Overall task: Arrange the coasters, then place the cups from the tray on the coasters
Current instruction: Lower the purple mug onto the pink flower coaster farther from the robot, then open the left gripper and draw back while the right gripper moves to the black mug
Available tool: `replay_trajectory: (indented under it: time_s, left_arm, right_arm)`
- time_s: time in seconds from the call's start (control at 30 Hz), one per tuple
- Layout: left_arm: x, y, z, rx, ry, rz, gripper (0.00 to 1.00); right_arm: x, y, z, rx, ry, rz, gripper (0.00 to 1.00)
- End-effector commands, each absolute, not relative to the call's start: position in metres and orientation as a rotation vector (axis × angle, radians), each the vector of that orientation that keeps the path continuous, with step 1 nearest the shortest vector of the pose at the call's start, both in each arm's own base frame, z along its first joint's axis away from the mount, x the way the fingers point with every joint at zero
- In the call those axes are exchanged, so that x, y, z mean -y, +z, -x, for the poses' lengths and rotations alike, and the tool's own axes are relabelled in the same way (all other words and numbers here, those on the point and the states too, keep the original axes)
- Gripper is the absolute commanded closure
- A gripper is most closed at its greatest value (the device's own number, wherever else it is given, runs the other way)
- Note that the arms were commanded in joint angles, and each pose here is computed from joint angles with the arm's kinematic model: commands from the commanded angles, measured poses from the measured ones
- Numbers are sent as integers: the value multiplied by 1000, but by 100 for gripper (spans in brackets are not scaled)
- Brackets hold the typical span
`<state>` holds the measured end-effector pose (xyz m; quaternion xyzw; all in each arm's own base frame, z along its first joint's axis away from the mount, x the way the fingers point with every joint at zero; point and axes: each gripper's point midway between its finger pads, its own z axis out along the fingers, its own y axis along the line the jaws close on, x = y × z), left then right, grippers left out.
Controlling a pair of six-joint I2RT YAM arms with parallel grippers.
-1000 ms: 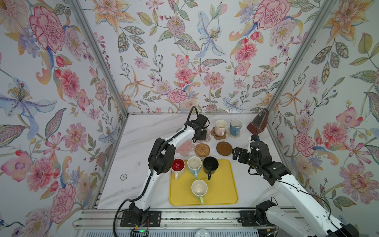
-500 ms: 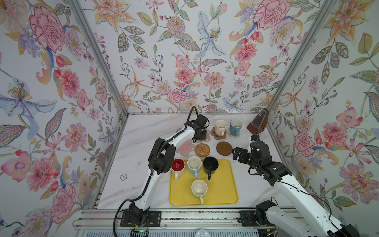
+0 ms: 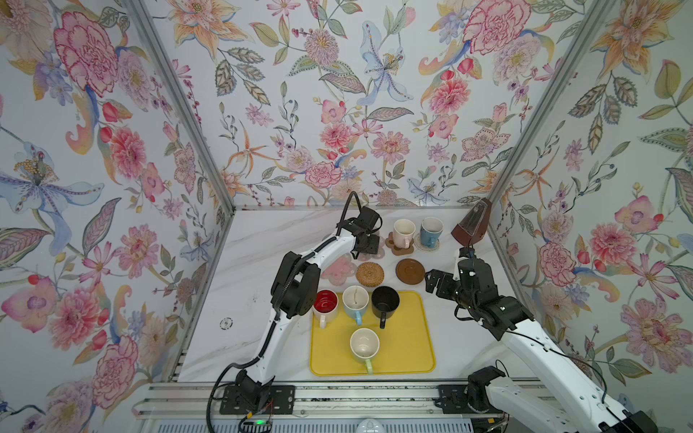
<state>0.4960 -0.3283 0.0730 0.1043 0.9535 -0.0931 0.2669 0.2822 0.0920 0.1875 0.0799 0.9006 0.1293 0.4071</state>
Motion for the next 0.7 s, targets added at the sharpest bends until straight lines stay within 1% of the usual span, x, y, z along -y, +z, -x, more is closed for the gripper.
replay_trajectory:
  time_s: [0.0, 0.07, 0.2, 0.37, 0.5, 0.67]
  left_arm:
    - [320, 127, -509, -2463, -256, -231, 15]
    - [315, 149, -509, -2421, -244, -214, 11]
    - [298, 206, -502, -2310, -229, -178, 1]
    - [263, 271, -481, -2150, -212, -106, 1]
    - [222, 293, -452, -2082, -164, -48, 1]
    - [162, 294, -409, -2006, -105, 74, 1]
  right_arm:
    - [-90, 189, -277, -2275, 336, -219, 1]
    - [-90, 190, -277, -2273, 336, -219, 1]
    - [-89, 188, -279, -2278, 327, -227, 1]
    - [-91, 183, -282, -2308, 314, -228, 1]
    - [-90, 182, -286, -2315, 294, -250, 1]
    - [-95, 182, -289, -2319, 296, -251, 1]
